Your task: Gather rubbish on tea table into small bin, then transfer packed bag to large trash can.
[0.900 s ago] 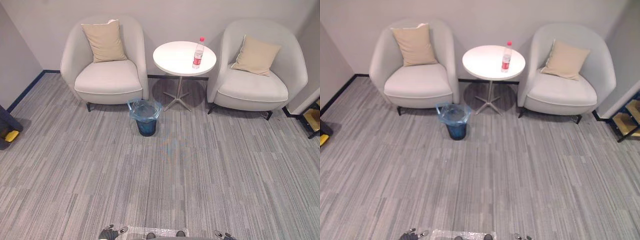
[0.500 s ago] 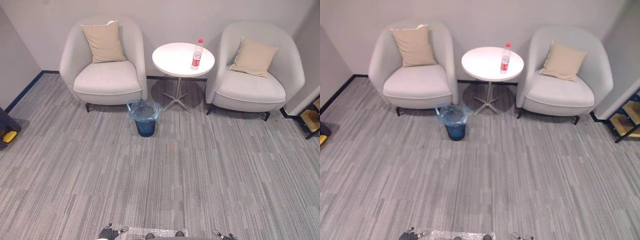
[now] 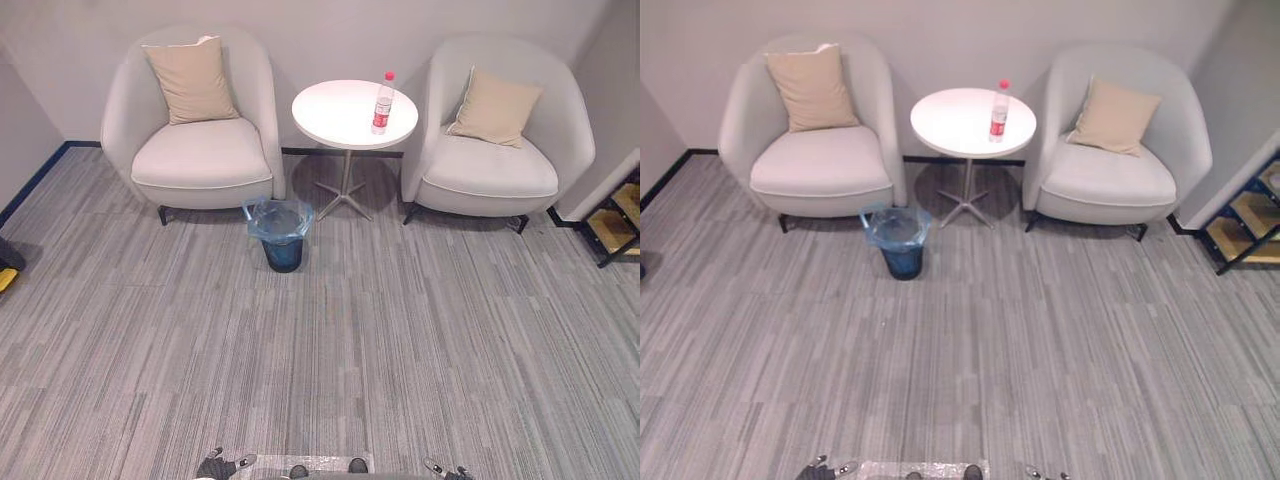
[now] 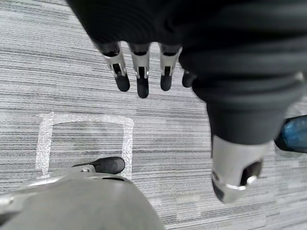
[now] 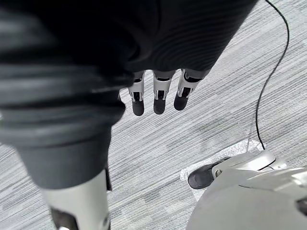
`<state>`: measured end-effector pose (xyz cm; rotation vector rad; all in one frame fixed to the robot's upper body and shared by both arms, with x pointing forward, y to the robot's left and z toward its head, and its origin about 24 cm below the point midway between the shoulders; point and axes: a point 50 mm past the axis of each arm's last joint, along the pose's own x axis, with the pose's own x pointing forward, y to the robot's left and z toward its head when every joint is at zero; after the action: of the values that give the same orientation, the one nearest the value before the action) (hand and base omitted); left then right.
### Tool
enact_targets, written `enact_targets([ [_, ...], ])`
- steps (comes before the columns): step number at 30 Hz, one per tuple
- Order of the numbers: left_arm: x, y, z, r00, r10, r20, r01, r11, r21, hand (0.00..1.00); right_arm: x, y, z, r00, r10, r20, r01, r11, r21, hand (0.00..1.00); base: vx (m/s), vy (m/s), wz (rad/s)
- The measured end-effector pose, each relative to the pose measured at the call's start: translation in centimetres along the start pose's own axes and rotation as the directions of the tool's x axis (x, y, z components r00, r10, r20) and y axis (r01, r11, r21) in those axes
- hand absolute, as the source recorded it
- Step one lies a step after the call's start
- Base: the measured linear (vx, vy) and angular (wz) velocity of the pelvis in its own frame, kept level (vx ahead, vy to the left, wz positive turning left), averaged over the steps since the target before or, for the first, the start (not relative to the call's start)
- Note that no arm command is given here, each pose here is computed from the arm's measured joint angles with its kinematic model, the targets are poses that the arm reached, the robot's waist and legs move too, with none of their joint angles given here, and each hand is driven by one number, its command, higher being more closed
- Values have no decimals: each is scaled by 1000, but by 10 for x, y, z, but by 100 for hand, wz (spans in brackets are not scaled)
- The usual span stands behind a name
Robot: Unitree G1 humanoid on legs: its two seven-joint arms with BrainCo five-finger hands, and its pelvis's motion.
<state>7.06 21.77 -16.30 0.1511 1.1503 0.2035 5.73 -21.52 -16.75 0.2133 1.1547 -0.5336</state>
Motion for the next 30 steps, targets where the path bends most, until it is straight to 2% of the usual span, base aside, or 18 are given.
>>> enact_targets([
  [14, 4, -1, 20, 999, 0, 50, 0, 1000, -1, 0, 1, 5, 11, 999, 14, 41, -14, 1000, -9, 0, 15, -40, -11],
  [21, 2, 0, 30, 994, 50, 102, -31, 983, -181, 0, 0, 5, 23, 994, 9, 111, -8, 1000, -3, 0, 51, -64, -8],
  [28, 1, -5, 30, 993, 44, 111, -21, 980, -197, 0, 0, 4, 28, 992, -4, 129, 4, 1000, 0, 0, 283, 149, -44],
  [30, 0, 1, 22, 995, 56, 87, -39, 981, -192, 0, -1, 14, 23, 994, 19, 112, -19, 1000, -3, 0, 465, 342, -55],
])
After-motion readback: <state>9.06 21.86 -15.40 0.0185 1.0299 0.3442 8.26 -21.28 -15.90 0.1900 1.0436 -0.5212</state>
